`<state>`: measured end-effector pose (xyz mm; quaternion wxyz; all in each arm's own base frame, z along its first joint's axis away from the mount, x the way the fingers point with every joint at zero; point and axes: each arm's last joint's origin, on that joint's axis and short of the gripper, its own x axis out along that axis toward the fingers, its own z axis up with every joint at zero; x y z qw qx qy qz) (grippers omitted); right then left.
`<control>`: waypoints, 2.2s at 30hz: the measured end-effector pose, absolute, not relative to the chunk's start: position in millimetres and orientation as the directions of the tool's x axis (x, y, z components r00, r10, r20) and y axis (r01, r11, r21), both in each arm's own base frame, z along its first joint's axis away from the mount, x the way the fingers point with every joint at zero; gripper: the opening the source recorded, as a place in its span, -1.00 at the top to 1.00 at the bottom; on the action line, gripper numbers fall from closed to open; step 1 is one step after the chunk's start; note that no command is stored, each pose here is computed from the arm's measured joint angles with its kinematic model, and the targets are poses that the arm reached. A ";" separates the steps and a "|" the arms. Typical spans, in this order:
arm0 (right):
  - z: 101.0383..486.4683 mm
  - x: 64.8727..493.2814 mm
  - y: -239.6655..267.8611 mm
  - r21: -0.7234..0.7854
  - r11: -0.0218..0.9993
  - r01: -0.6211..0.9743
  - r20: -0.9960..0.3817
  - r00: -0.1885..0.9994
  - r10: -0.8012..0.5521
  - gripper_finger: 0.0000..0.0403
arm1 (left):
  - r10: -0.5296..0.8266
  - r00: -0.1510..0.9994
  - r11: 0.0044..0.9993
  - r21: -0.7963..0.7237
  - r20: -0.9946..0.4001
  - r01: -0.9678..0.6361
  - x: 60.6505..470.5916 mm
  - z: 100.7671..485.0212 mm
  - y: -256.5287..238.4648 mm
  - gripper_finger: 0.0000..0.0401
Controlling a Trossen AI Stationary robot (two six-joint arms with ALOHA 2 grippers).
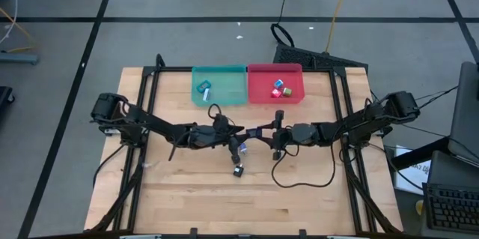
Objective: Sort charging adapters and watches
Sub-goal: Put the blue watch in the blue bin
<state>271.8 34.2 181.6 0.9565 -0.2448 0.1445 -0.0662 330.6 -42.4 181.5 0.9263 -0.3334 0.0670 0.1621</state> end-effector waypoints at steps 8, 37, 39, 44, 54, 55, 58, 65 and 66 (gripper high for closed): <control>181.7 271.7 34.0 -0.487 0.871 0.061 -0.244 0.948 -0.203 0.25 | 0.254 0.941 0.721 -0.604 -0.226 -0.339 354.4 173.1 -37.8 -0.34; 174.8 268.8 32.2 -0.554 0.829 0.075 -0.308 0.907 -0.288 0.21 | 0.165 0.961 0.759 -0.594 -0.220 -0.267 356.8 184.1 -27.4 -0.34; 174.7 268.8 32.2 -0.554 0.829 0.075 -0.309 0.906 -0.289 0.23 | 0.166 0.962 0.760 -0.593 -0.218 -0.266 356.9 184.3 -27.4 -0.34; 175.3 268.9 32.3 -0.553 0.829 0.078 -0.304 0.908 -0.288 0.24 | 0.166 0.960 0.761 -0.589 -0.226 -0.270 356.7 183.5 -27.5 -0.29; 175.1 268.9 32.3 -0.553 0.829 0.077 -0.305 0.908 -0.287 0.25 | 0.169 0.956 0.759 -0.587 -0.239 -0.281 356.3 182.2 -27.0 0.21; 175.1 268.8 32.3 -0.553 0.830 0.077 -0.305 0.908 -0.287 0.25 | 0.171 0.956 0.760 -0.585 -0.240 -0.283 356.3 182.1 -26.9 0.26; 175.0 268.8 32.4 -0.553 0.830 0.074 -0.306 0.909 -0.285 0.21 | 0.172 0.952 0.762 -0.578 -0.252 -0.291 355.9 180.8 -26.9 0.42; 174.8 268.5 32.3 -0.561 0.824 0.084 -0.305 0.904 -0.300 0.23 | 0.190 0.947 0.801 -0.516 -0.259 -0.302 355.9 180.1 -23.2 0.64; 174.9 268.4 33.3 -0.554 0.828 0.089 -0.304 0.904 -0.300 0.23 | 0.191 0.948 0.811 -0.502 -0.256 -0.299 355.6 181.8 -22.1 0.64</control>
